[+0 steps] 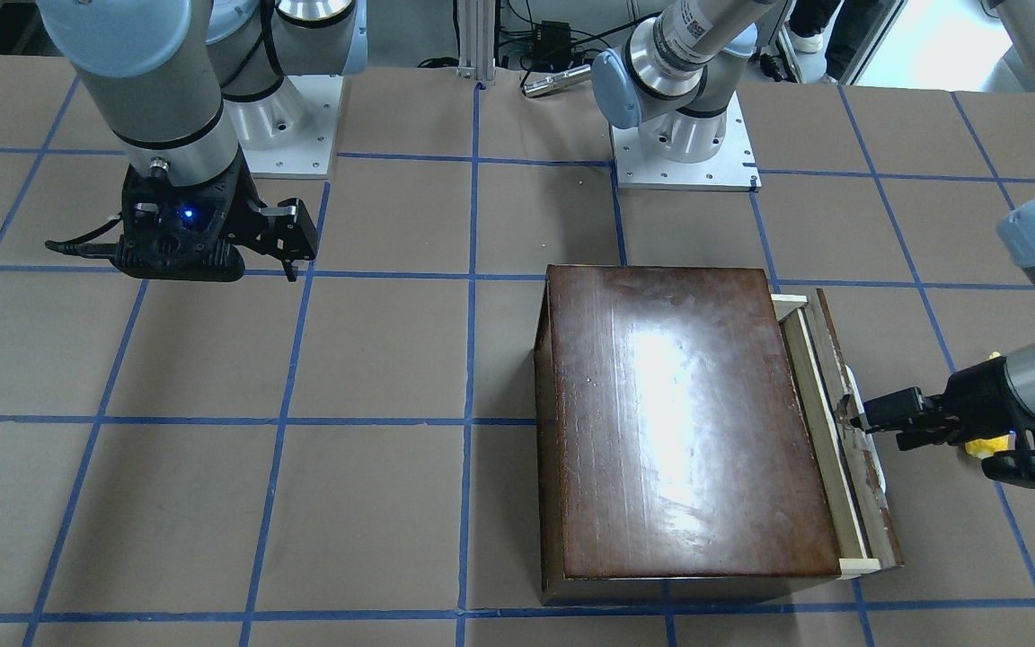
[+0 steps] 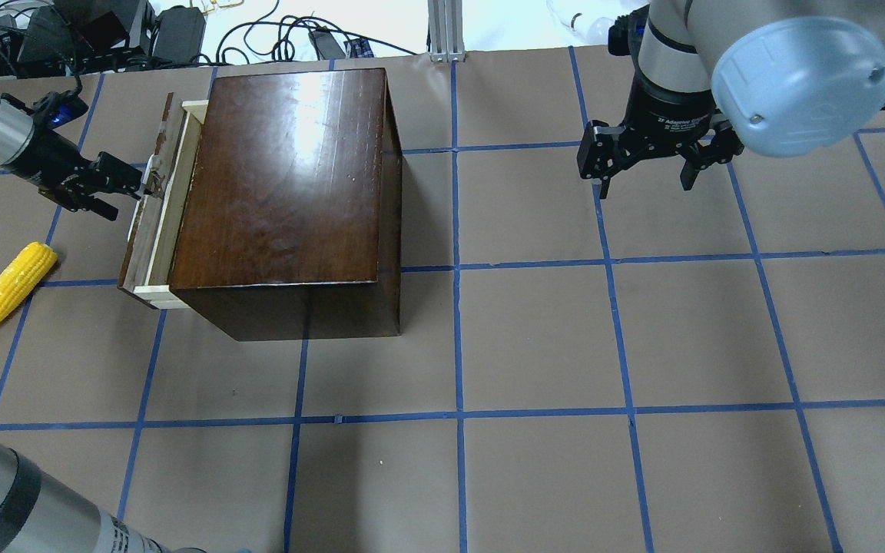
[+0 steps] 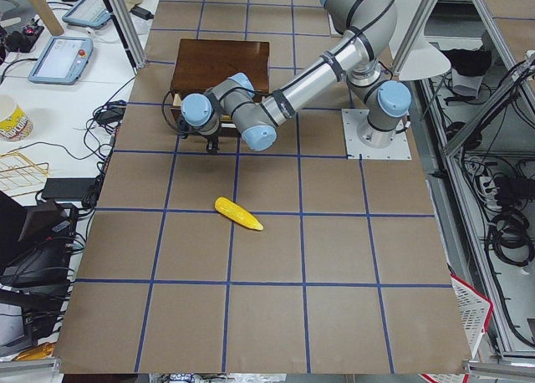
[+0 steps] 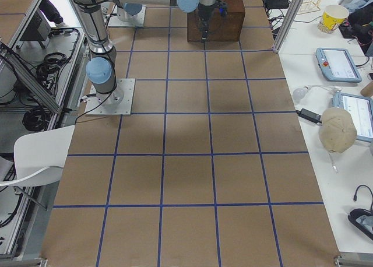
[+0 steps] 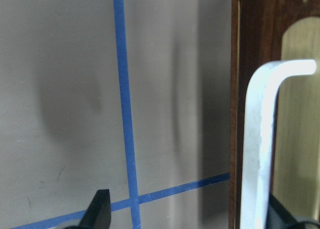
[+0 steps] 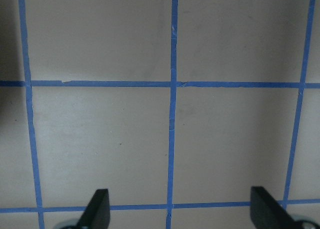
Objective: Open drawer and put corn inside
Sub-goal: 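Pull the drawer handle outward with the left gripper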
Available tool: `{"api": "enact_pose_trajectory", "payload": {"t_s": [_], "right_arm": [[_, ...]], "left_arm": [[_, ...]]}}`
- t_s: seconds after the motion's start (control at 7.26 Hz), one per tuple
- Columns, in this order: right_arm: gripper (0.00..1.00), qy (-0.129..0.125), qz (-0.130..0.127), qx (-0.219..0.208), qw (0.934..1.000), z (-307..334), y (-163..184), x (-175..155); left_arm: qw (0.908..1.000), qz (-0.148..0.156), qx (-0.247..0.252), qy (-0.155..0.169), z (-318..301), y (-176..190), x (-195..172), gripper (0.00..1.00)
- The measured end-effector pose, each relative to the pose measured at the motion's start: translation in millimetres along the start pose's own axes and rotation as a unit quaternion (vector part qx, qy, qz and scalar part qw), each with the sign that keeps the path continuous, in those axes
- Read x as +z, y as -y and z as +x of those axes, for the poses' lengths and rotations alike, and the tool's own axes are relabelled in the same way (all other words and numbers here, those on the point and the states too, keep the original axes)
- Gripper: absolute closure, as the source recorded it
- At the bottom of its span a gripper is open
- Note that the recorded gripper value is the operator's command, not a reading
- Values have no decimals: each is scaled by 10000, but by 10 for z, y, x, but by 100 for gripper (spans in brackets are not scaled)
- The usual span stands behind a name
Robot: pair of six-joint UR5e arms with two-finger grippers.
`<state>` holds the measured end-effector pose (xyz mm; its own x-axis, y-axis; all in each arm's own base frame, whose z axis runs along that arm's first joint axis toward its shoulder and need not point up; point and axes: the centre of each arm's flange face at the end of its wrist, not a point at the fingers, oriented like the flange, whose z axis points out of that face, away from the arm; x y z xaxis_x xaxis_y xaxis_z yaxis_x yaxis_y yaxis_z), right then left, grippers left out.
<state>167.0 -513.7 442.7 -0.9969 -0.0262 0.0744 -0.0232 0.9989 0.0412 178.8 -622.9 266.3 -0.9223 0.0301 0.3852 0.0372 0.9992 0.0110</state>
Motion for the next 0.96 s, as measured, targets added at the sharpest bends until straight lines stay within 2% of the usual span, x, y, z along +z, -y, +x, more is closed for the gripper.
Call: {"api": "enact_pose_trajectory", "payload": {"t_s": [0.96], "right_arm": [[0, 0, 1, 0, 10000, 0, 0, 0]], "left_arm": [[9998, 32, -86, 164, -256, -74, -160, 0]]}}
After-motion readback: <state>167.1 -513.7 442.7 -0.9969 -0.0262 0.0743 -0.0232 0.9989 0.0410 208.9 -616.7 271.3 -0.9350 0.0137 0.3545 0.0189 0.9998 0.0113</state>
